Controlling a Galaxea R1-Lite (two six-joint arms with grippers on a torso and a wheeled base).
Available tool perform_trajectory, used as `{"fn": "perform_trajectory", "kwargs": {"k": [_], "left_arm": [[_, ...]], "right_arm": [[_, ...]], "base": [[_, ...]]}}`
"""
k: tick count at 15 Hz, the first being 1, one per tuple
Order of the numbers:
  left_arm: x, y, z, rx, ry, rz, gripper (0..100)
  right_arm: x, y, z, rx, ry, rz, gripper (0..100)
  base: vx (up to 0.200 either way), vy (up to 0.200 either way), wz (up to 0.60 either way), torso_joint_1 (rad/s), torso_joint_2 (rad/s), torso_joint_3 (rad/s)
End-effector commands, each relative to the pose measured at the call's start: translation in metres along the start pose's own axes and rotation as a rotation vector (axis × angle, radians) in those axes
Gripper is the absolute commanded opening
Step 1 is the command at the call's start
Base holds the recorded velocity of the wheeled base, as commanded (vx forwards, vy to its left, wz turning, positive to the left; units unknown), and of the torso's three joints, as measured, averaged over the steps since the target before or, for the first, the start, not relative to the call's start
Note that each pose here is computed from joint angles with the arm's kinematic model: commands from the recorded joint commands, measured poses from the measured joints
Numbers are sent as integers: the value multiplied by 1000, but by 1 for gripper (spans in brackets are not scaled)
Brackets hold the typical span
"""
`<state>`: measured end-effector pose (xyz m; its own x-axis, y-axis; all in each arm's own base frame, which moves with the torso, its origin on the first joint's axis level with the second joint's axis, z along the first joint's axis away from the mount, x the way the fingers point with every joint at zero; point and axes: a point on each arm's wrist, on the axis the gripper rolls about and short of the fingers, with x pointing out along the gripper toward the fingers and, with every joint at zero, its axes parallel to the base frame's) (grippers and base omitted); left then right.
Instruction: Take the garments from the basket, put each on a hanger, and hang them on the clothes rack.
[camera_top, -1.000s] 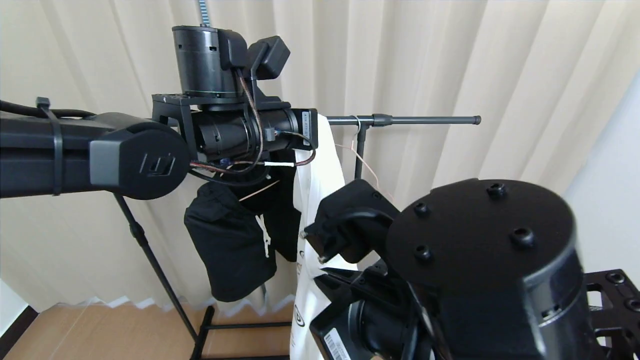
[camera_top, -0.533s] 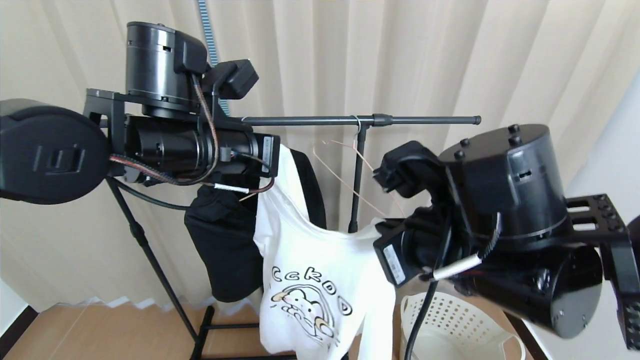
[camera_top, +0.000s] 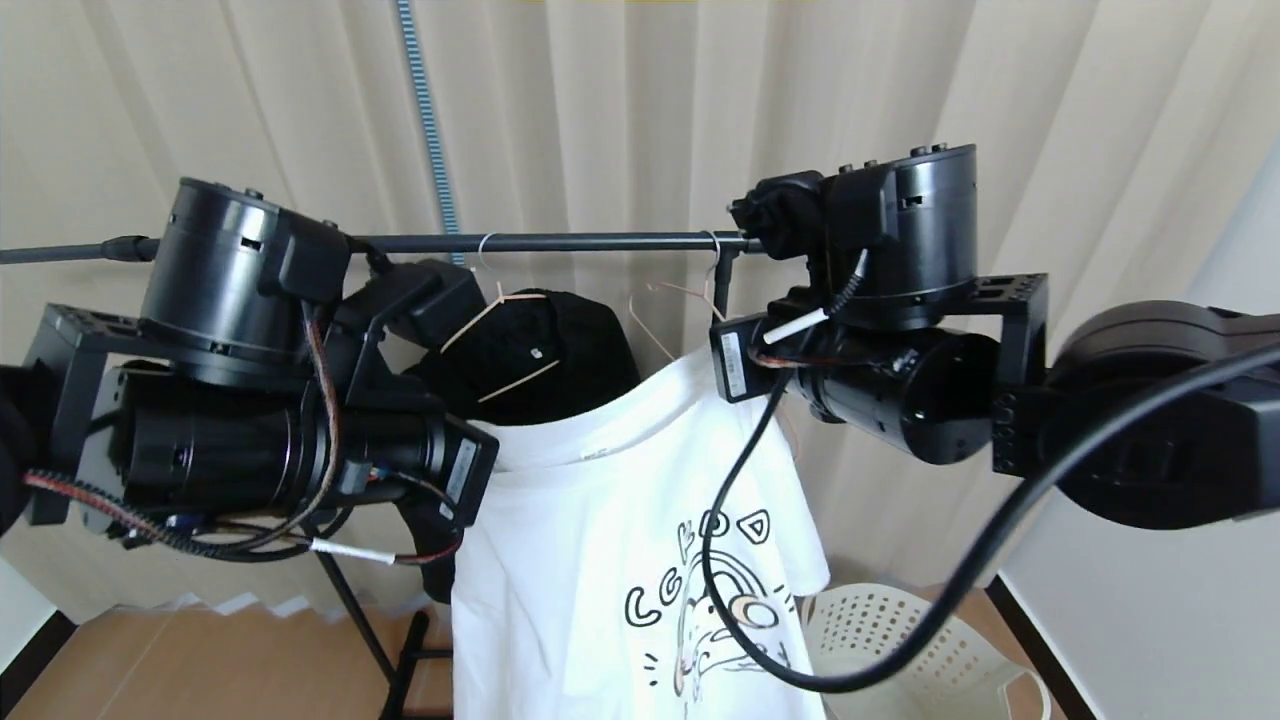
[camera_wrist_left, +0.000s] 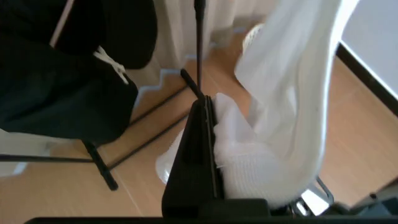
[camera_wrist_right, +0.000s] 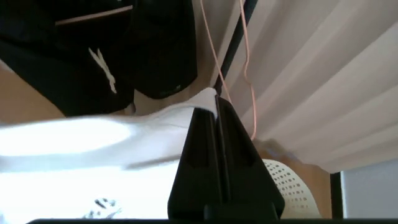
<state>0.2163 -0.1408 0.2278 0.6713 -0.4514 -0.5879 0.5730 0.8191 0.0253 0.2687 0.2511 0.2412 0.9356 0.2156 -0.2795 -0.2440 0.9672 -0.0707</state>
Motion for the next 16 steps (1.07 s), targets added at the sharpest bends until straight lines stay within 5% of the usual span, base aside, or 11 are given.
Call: {"fn": "perform_trajectory", "kwargs": {"k": [1, 5, 6, 9, 16], "left_arm": [[0, -15, -17, 1, 52, -47, 0], [15, -65, -19, -155, 117, -182, 0], [20, -81, -6, -250, 107, -218, 0], [35, -97, 13, -369, 98, -238, 0], [16, -84, 3, -367, 79, -195, 0]], "right_arm": [[33, 18, -2, 11, -15, -4, 0], [43, 43, 12, 90, -96, 45, 0], [42, 49, 14, 98, -108, 63, 0], [40, 54, 13, 109, -124, 79, 0], [37, 33, 16, 155, -121, 44, 0]], "base": [[0, 0, 0, 0, 0, 0], [0, 0, 0, 0, 0, 0], [0, 0, 0, 0, 0, 0], [0, 0, 0, 0, 0, 0], [0, 0, 0, 0, 0, 0]]}}
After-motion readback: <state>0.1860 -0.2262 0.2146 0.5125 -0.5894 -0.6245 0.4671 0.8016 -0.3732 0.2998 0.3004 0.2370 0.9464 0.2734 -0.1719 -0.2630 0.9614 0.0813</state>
